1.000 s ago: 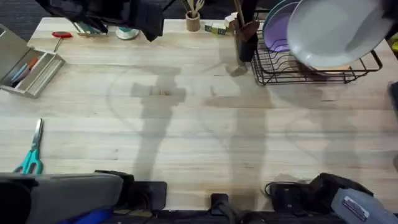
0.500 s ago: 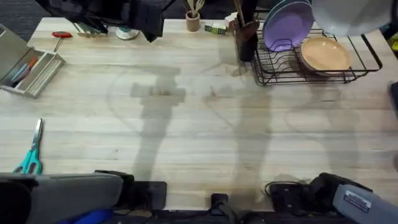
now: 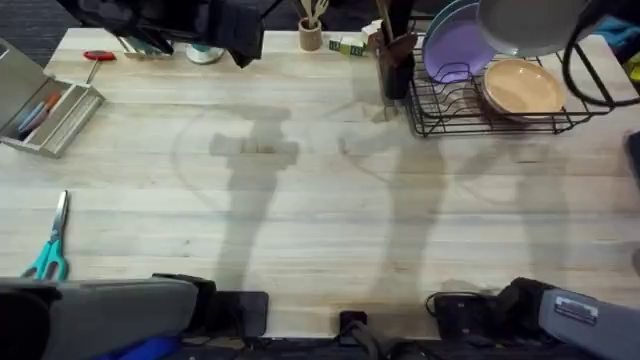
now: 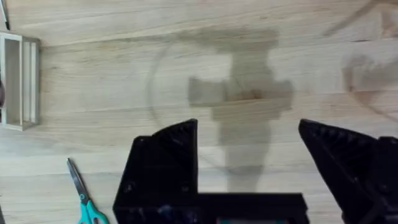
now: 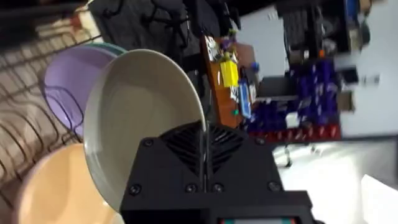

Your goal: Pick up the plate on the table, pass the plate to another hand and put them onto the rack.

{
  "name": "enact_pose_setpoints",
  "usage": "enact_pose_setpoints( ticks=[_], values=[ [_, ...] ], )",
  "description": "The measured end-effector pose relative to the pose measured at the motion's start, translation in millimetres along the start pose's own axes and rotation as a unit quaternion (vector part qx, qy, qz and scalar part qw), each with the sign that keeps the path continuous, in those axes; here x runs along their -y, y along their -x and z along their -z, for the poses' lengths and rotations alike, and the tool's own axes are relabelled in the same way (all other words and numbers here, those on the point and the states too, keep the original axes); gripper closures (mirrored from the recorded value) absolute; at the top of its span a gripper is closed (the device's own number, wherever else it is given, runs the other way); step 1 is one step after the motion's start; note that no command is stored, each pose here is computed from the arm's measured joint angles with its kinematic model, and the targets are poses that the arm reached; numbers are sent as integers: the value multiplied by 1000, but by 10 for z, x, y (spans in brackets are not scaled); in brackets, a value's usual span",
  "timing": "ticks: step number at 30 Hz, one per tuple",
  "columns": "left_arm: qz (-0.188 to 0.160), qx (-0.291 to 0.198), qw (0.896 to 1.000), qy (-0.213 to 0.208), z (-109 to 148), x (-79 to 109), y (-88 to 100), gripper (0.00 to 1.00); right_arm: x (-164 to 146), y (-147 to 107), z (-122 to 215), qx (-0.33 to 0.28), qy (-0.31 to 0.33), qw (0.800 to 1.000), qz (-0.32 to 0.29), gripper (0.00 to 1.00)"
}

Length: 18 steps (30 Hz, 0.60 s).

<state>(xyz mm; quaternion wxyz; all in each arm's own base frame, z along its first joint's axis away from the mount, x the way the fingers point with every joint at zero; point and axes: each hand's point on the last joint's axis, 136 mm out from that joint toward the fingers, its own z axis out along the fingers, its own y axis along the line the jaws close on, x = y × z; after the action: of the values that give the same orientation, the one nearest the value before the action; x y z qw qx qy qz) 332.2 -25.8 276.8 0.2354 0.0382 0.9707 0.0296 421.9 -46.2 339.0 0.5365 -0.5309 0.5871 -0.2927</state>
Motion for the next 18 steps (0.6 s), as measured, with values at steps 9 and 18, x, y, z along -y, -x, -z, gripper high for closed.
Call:
enact_pose_setpoints(
  ticks=[9, 18],
  values=[
    [0, 0, 1000, 0, 0, 0, 0, 7, -282, -172, -346, 24, 34, 991, 131, 973],
    [0, 0, 1000, 0, 0, 1, 0, 6, -459, -272, -740, 74, 24, 982, 170, 973]
  ],
)
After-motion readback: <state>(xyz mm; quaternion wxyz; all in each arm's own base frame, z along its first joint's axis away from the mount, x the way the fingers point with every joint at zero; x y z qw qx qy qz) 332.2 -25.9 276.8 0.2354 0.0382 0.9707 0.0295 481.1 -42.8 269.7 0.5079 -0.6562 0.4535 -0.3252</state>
